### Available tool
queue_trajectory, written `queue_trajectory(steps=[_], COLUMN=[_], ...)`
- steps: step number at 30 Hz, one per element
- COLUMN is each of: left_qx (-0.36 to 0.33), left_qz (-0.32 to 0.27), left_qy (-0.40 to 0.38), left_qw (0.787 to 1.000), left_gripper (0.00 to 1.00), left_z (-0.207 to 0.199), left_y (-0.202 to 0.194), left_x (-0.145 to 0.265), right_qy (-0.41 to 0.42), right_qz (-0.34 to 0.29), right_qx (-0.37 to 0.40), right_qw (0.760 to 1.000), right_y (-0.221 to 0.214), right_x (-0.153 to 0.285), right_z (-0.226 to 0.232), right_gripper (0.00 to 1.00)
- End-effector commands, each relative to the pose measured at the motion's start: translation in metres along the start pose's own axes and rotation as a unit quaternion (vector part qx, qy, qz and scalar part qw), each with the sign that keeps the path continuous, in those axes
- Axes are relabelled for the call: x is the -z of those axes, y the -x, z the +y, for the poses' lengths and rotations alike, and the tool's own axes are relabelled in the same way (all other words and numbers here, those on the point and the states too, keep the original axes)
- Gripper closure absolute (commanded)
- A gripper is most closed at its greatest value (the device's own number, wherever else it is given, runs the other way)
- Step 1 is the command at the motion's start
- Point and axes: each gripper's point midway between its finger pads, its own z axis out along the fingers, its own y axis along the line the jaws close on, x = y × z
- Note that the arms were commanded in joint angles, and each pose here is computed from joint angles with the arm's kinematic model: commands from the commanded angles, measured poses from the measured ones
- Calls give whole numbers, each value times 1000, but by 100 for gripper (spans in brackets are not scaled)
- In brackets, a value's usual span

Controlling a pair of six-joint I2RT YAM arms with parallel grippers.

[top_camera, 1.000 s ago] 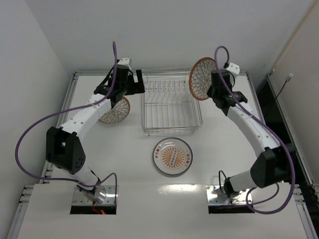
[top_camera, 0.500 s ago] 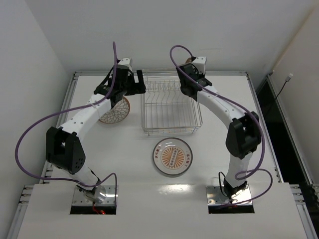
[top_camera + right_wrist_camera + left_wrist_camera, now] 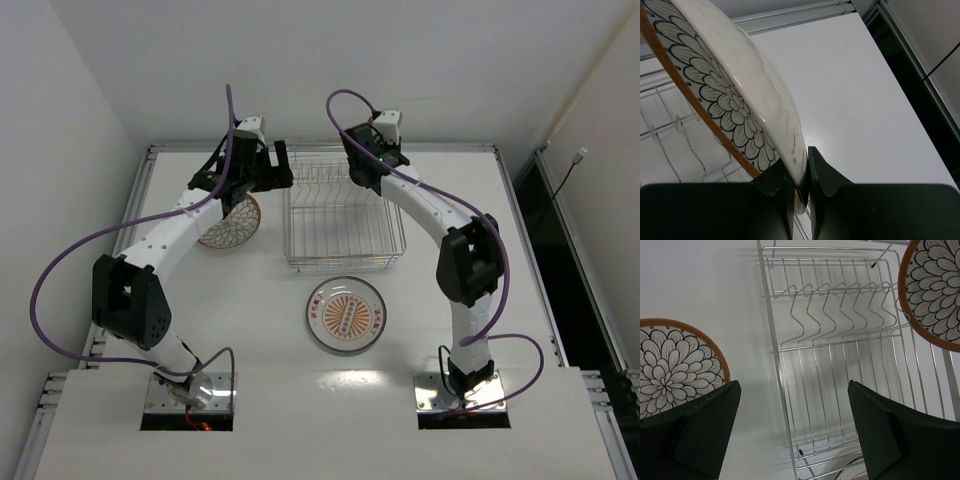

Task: Load the plates into the dish rack

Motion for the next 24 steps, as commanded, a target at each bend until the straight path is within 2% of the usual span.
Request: queue_trajectory(steps=[1,6,12,24], left_qx=[10,10,10,10], left_qz=[-44,-44,-44,-53], left_qy=[-19,-19,-19,-23], left_qw=[999,999,999,998], left_gripper=[13,13,13,13], left_z=[-10,-10,-10,-12], left_y=[33,33,33,40], left_x=[16,16,16,21], right_qy=[-54,-74,-73,-74], right_qz=[-45,-52,-64,-51], right_qx=[-62,-74,-107,-109], right_qw=[996,993,989,990], right_y=[32,34,56,49], right_x=[0,9,18,12], right_z=[-17,-28,-36,-25], right_gripper=[100,100,100,100])
